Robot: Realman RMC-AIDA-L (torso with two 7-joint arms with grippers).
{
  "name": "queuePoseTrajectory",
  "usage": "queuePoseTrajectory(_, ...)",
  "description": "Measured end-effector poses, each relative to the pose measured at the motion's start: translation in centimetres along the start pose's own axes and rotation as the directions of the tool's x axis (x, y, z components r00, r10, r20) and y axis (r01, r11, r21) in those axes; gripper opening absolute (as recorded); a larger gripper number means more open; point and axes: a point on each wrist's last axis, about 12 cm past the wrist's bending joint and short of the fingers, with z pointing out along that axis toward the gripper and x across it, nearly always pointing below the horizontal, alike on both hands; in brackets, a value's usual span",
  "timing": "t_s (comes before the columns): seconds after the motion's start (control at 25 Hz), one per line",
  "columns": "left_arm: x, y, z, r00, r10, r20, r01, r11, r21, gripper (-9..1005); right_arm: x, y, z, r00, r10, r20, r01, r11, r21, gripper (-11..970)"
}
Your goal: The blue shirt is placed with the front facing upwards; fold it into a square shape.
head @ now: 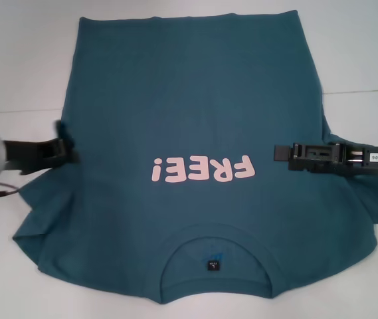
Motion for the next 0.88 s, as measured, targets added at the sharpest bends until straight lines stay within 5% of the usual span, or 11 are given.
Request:
queuePoseTrajectory(0.36, -0.5, -2.7, 2.1, 0.999, -0.025, 0.019, 0.025, 0.999, 0.027, 46, 0.2, -0.1, 0.0, 1.000, 0.008, 0.000, -0.008, 1.000, -0.002, 913)
queuePoseTrajectory(0.68, -0.1, -3.4, 3.6, 0.999, -0.009, 0.042, 0.009, 1.000, 0.014, 68, 0.2, -0.2, 0.0, 1.000, 0.007, -0.004, -0.007, 1.000, 0.001, 913)
queuePoseTrajectory(0.88, -0.1, -4.1, 3.3, 0.999, 0.006, 0.042, -0.010, 0.995, 0.102, 82, 0.4, -0.4, -0.2, 1.000, 0.011, 0.002, -0.011, 1.000, 0.008, 913)
